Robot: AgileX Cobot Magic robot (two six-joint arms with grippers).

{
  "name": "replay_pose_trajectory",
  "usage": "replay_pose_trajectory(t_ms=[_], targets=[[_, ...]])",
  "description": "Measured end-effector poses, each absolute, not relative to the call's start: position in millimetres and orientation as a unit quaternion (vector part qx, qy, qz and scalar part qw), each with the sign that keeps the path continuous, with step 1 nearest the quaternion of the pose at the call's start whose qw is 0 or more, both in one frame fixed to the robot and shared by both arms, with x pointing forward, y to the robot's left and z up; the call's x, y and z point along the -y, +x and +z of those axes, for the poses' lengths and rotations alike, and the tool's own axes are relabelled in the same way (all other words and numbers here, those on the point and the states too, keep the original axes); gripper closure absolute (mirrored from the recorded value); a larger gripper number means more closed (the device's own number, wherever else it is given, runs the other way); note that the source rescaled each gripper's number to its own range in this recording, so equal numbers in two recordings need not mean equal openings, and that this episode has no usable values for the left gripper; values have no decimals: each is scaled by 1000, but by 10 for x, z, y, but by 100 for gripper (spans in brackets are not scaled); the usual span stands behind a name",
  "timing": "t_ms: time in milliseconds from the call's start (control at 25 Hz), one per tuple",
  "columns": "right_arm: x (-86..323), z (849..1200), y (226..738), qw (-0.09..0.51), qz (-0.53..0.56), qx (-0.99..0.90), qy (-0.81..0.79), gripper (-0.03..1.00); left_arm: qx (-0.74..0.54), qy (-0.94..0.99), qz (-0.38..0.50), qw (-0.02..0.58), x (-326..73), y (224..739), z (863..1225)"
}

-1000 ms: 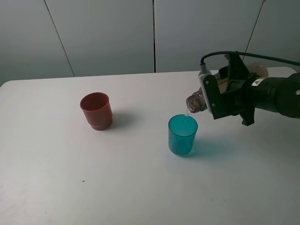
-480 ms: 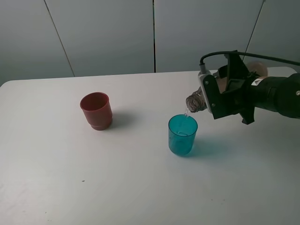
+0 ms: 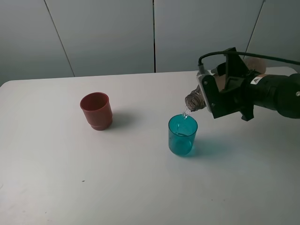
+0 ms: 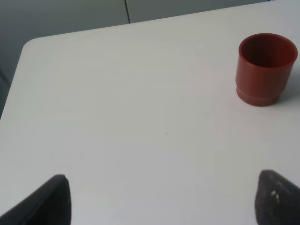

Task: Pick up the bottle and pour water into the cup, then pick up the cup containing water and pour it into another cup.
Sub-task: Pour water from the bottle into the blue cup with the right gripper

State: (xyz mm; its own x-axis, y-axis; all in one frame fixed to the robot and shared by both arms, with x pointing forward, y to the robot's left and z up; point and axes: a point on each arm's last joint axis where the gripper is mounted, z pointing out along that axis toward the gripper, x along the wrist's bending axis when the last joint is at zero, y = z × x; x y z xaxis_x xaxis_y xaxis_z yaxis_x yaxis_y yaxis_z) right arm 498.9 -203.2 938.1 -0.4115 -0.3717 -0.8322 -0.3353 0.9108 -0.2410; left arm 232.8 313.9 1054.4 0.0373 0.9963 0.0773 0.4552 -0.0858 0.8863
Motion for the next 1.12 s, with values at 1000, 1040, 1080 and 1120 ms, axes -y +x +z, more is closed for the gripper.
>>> replay_pose_trajectory(t_ms=[1000,1040,1080,1120], targets=[[2019,9396,5007,498,-15,-841,-211,95,-577,629,385,351,-3139,2328,10544],[2019,9390,5004,495,-15,-842,-212,95,-577,629,385,351,-3139,2328,10544],[2018,9389,5003,494,-14,-843,-212,95,-577,629,385,351,-3139,2328,10544],[2018,9389,5003,494,-14,-843,-212,95,-577,629,385,351,-3139,2328,10544]])
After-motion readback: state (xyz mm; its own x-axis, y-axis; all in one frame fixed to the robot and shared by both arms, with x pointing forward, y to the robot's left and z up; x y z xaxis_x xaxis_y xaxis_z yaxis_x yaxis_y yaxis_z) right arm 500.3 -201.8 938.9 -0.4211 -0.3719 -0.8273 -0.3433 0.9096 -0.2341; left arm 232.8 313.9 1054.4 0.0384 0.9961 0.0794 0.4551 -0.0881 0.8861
